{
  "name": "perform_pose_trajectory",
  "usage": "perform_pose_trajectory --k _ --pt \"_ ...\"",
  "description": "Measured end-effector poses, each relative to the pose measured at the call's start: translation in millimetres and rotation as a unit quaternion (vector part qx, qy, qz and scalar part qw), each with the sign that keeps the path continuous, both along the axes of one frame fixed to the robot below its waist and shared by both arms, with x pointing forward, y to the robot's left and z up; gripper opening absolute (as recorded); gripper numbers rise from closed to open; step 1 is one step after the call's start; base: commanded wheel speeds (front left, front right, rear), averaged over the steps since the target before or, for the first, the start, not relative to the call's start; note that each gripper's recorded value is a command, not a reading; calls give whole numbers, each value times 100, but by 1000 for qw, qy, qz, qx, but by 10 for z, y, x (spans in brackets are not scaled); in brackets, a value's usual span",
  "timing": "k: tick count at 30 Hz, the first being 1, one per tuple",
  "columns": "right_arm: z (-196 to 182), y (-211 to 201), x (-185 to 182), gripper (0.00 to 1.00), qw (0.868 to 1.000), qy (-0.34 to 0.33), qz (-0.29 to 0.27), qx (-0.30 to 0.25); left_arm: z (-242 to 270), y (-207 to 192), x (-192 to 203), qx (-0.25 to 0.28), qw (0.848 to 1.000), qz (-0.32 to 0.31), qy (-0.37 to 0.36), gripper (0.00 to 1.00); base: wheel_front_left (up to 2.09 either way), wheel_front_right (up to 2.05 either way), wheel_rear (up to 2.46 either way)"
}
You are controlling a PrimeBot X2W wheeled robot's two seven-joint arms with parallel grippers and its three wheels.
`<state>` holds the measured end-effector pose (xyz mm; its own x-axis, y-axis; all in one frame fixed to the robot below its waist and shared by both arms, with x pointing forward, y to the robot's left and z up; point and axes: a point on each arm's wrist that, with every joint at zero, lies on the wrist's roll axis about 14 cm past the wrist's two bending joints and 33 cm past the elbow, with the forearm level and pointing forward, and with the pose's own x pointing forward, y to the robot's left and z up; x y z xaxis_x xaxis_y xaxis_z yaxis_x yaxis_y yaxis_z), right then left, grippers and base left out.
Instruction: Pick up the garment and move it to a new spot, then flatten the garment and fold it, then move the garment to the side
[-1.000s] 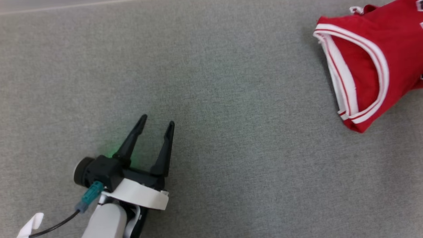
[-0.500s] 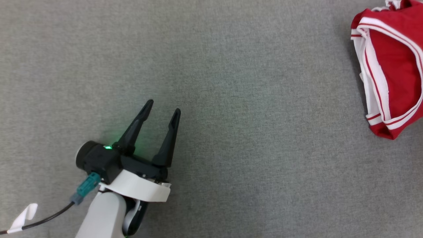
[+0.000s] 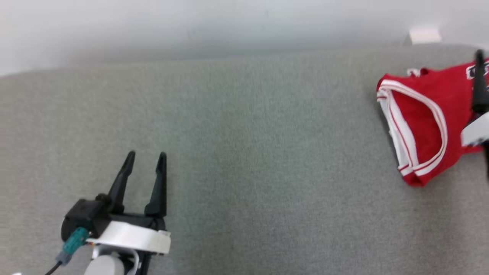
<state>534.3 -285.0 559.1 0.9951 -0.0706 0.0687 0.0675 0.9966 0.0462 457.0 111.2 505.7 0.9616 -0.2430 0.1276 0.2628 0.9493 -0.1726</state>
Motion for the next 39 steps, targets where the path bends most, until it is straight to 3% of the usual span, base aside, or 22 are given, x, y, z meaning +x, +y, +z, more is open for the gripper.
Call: perform_pose_trajectory --k 7,13,18,26,39 --pt "266 489 -610 100 995 -68 64 23 266 362 -345 -5 998 59 -22 100 0 0 0" --pt "190 817 -1166 100 990 -89 93 60 309 580 -624 0 995 94 -24 100 0 0 0" --pt "-88 968 -1464 100 989 -65 95 92 271 622 -750 10 995 100 -20 100 0 0 0" --pt "-354 997 -1641 100 990 -34 78 109 162 563 -775 16 996 91 -5 100 0 0 0" --pt "-377 1031 -1646 100 991 -32 77 106 115 472 -751 14 997 78 3 100 0 0 0"
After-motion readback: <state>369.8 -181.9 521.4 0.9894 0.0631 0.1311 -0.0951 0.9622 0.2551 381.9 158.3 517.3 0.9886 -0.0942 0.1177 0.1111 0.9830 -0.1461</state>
